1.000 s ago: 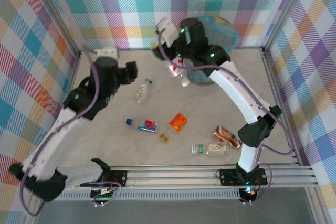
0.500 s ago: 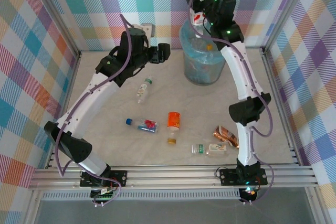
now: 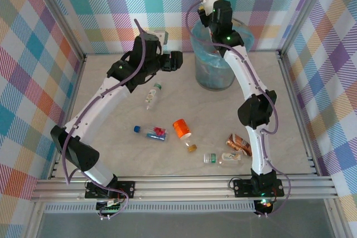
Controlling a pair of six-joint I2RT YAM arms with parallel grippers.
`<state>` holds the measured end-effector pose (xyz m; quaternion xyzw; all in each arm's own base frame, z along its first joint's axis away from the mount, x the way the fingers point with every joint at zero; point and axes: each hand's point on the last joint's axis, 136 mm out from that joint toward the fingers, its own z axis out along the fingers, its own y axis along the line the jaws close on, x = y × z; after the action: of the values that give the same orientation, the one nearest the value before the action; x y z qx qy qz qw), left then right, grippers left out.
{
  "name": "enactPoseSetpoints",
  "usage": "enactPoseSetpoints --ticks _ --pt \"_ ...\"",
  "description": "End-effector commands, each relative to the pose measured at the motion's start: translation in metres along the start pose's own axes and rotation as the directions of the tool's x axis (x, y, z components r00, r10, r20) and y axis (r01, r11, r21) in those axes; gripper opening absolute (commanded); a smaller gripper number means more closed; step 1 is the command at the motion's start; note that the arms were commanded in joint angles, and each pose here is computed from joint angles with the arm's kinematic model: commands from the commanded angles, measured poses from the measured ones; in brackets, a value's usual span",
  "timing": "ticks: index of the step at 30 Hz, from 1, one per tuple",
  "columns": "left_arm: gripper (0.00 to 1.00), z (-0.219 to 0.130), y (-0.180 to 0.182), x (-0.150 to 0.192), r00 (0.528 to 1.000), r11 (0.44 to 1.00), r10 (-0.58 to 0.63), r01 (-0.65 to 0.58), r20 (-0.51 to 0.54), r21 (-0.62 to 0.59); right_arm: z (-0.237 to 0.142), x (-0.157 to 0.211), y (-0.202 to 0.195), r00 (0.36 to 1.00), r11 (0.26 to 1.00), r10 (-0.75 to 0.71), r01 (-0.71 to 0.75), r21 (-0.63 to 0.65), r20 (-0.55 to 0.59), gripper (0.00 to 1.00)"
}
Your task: Put the plastic bottles in the bin
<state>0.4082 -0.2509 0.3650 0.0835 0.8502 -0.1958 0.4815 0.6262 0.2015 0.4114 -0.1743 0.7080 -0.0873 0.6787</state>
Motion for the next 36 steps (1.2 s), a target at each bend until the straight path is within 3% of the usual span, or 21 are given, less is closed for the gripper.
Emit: enactPoseSetpoints --ticks 1,14,23,29,36 --pt "0.81 0.001 -0.006 0.0 1.0 1.0 -0.012 0.012 0.01 0.024 -0.007 -0.008 -0.01 1.0 0.999 -0.01 0.01 0.035 0.008 0.58" --pt "0.81 0.007 0.0 0.011 1.0 1.0 -0.006 0.007 -0.013 0.002 0.015 0.05 -0.005 0.984 0.983 0.174 -0.176 -0.045 -0.039 0.58" --pt "0.82 0.009 0.0 0.012 1.0 1.0 -0.004 0.004 -0.017 -0.001 0.019 0.088 -0.007 0.967 0.967 0.253 -0.254 -0.026 -0.031 0.64" --pt "0.82 0.008 -0.002 0.006 1.0 1.0 -0.003 0.003 -0.004 0.003 0.002 0.049 -0.018 0.958 0.958 0.283 -0.281 -0.052 0.042 0.79" --pt "0.82 0.007 -0.004 0.001 1.0 1.0 -0.02 0.02 0.008 0.014 -0.021 -0.011 -0.035 0.937 0.943 0.328 -0.318 -0.092 0.123 0.84"
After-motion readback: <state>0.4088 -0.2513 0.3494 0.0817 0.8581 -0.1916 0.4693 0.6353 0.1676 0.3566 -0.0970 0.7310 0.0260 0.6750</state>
